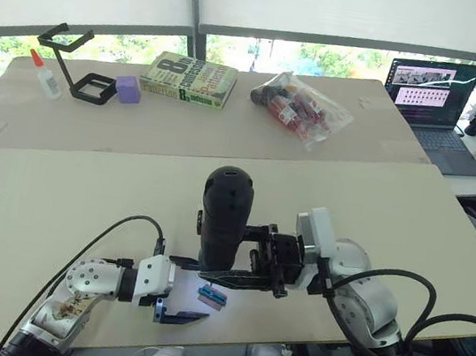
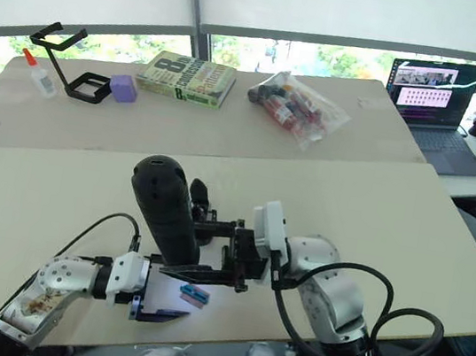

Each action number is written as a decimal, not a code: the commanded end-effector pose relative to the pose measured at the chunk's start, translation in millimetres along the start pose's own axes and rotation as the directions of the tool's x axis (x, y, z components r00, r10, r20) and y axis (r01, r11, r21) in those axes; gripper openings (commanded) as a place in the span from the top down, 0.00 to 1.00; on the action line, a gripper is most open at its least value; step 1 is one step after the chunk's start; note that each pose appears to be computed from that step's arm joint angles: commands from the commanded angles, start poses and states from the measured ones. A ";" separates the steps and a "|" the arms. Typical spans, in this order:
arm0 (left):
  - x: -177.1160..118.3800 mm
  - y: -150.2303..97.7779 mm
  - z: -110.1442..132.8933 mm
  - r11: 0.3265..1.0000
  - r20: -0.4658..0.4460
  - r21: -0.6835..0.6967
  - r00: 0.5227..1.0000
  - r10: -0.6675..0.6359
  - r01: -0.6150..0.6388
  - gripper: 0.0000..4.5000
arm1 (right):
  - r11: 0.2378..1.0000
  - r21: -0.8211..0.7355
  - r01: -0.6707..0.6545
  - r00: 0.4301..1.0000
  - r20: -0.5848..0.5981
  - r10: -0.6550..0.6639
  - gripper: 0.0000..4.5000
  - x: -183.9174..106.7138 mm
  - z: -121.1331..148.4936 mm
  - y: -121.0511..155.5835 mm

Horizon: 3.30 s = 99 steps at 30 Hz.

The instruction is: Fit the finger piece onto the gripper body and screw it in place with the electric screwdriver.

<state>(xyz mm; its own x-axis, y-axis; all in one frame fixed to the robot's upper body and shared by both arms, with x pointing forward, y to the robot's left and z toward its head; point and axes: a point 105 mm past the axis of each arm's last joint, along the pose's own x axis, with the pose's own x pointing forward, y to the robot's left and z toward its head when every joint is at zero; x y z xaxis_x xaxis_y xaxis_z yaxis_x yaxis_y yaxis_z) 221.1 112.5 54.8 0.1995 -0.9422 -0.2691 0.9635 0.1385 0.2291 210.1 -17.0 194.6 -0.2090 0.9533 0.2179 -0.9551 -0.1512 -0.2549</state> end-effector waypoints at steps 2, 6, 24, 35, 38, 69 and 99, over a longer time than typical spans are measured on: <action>-0.6 -10.4 -12.2 0.999 -0.039 -0.035 0.999 -0.025 0.024 0.01 | 1.000 -0.011 -0.018 0.999 0.034 0.019 0.57 0.6 4.7 4.2; -0.4 -10.5 -15.6 0.999 -0.038 -0.042 0.999 -0.023 0.021 0.01 | 1.000 -0.003 -0.016 1.000 0.024 0.016 0.57 -1.0 -0.1 5.0; 3.2 -16.2 -24.7 0.999 -0.025 -0.046 0.999 -0.025 0.024 0.01 | 0.999 -0.011 -0.031 0.999 0.035 0.031 0.57 -0.8 4.6 4.2; 6.0 -18.0 -28.2 0.998 -0.024 -0.056 0.999 -0.025 0.023 0.01 | 0.999 -0.034 -0.004 0.999 0.043 0.006 0.57 0.6 8.5 -3.8; 6.7 -18.7 -28.3 0.998 -0.023 -0.059 0.999 -0.025 0.024 0.01 | 1.000 -0.026 -0.007 1.000 0.029 0.007 0.57 -0.6 5.9 -2.9; 9.3 -20.2 -28.9 0.997 -0.021 -0.070 0.999 -0.033 0.031 0.01 | 1.000 0.007 -0.001 1.000 -0.005 0.001 0.57 -2.6 -5.8 -1.7; 10.6 -19.2 -26.4 0.997 -0.018 -0.069 0.999 -0.034 0.033 0.01 | 1.000 0.022 0.000 0.999 -0.037 0.001 0.57 -5.7 -12.4 -0.4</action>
<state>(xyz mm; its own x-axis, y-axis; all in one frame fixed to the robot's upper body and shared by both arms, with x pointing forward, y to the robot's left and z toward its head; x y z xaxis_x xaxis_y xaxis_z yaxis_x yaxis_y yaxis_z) 219.7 109.8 46.3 0.2009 -0.9528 -0.2275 0.9596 0.1448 0.2411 218.3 -18.5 174.5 -0.1795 0.9699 0.1643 -0.9699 -0.1465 -0.1948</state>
